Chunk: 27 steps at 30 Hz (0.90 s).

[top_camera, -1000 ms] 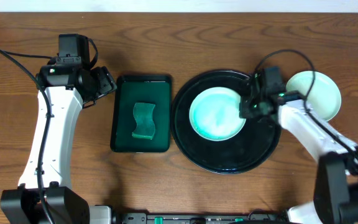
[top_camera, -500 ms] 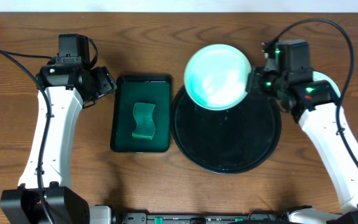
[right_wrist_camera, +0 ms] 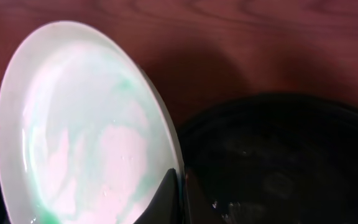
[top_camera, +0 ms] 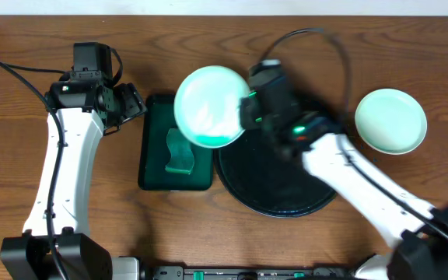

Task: Clean dirty plates on tray and stack at the side
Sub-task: 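Lift the scrubbed plate with the right gripper and swing it up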

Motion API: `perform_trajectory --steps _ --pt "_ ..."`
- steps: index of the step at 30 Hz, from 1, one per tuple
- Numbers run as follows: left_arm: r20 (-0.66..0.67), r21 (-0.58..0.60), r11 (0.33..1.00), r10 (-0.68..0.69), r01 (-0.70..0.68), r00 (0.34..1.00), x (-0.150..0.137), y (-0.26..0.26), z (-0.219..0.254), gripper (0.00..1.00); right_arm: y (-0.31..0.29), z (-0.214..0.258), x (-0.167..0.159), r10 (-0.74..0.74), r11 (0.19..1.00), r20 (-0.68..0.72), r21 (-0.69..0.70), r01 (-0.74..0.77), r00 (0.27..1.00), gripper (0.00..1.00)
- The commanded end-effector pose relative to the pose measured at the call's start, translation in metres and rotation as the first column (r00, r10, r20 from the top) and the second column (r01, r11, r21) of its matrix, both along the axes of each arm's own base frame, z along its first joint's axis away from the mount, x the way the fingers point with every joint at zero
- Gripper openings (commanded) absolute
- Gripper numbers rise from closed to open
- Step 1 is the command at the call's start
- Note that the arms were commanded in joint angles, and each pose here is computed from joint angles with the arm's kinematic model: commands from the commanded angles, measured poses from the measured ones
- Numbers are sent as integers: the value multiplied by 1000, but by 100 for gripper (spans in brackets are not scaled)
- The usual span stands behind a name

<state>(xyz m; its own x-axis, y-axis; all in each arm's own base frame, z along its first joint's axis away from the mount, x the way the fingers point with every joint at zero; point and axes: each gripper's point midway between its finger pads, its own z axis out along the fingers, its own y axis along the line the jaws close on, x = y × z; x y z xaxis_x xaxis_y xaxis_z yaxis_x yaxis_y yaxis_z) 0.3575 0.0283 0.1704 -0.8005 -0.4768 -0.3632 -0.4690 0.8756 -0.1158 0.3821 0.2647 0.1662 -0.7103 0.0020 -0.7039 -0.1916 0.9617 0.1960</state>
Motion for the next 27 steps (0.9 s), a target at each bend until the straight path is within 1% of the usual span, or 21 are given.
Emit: perform_trajectory --steps 1,4,6,9,12,16,20,23,27 --pt "-3 8 1000 -2 2 1000 1 3 1 80 -1 9 11 -91 989 137 -107 106 986 1" --pt "-3 8 1000 -2 2 1000 1 3 1 80 11 20 14 -41 976 251 -197 92 967 1" --pt "-3 9 1000 -2 2 1000 1 3 1 80 16 36 16 -4 959 338 -265 99 941 1" --pt "-3 8 1000 -2 2 1000 1 3 1 80 25 68 16 76 912 475 -389 131 877 1" --pt "-3 8 1000 -2 2 1000 1 3 1 80 38 96 9 177 851 556 -502 158 812 1" --pt "-3 8 1000 -2 2 1000 1 3 1 80 55 122 -1 289 791 602 -589 169 744 1" --pt "-3 8 1000 -2 2 1000 1 3 1 80 69 143 -10 343 773 643 -607 183 685 1" --pt "-3 8 1000 -2 2 1000 1 3 1 80 74 156 -14 371 758 664 -620 201 650 1" --pt "-3 8 1000 -2 2 1000 1 3 1 80 74 166 -14 403 728 671 -647 225 623 1"
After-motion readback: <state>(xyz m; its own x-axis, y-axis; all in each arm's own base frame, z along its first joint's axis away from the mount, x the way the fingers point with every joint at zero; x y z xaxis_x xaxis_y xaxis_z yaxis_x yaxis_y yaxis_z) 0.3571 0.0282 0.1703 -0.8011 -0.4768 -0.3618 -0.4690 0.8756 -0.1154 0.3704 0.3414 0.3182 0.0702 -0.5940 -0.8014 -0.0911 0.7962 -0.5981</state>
